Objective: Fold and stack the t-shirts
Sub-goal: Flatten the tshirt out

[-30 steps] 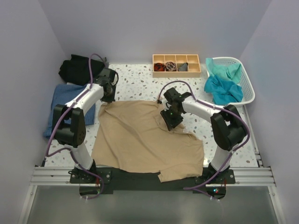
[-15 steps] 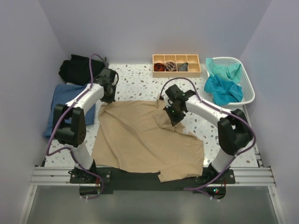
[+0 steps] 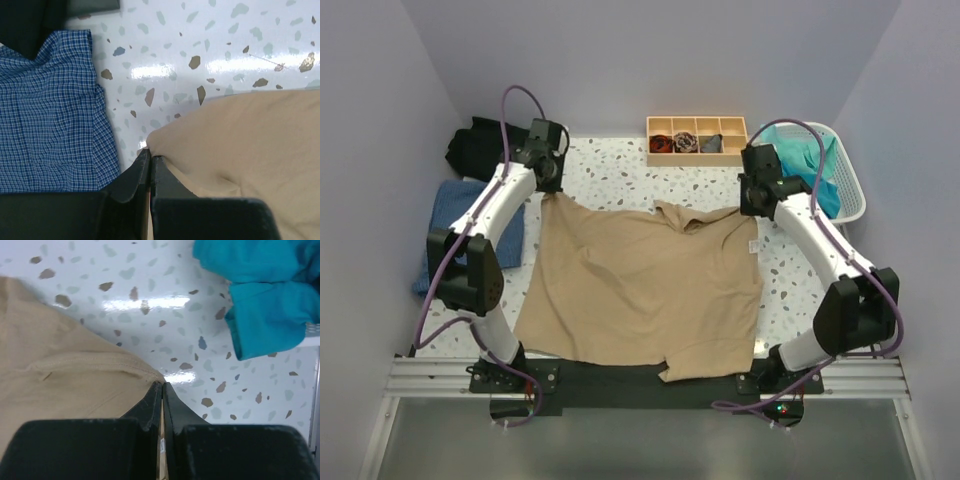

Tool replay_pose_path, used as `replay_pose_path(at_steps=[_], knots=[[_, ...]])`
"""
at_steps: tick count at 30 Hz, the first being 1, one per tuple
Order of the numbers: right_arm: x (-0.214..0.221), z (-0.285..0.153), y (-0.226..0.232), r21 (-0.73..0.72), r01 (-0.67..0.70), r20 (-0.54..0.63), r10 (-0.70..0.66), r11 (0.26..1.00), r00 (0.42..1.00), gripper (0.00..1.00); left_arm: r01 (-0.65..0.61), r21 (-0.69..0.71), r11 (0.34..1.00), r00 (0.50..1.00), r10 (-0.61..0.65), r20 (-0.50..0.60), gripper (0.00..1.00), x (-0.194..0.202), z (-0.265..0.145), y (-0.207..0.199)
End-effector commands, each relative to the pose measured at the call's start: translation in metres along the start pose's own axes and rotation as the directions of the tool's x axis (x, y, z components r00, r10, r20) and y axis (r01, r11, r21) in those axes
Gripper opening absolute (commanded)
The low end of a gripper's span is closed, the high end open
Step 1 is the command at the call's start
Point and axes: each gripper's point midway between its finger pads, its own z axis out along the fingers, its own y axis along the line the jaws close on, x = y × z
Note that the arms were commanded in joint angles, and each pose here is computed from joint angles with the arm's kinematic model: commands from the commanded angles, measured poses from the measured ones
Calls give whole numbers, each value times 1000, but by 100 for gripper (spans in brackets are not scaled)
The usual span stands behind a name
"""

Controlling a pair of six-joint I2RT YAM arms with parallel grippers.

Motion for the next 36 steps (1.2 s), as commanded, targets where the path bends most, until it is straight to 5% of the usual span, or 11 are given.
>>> replay_pose_path(at_steps=[1,9,25,32,34,36], knots=[[-9,41,-25,138,-100,0,101,985,995,0,-18,-37,999,1000,18,15,0,-19,0,14],[29,111,-42,252,-98,-133,135,963,982,0,-23,-99,995,998,18,-60,0,-1,28,26],[16,141,-100,422,-178,-33,211,889,977,0,-11,-213,977,998,-3,-67,0,-4,49,59],[24,165,-89,352,-181,-73,220,918,973,0,0,-243,970,995,-24,-92,0,-11,69,65],[22,164,-82,312,-195,-64,225,930,972,20,7,-224,975,996,-26,-80,0,-14,74,61],[10,155,-79,274,-215,-21,229,937,973,30,5,-206,979,995,-25,-95,0,-12,78,57]])
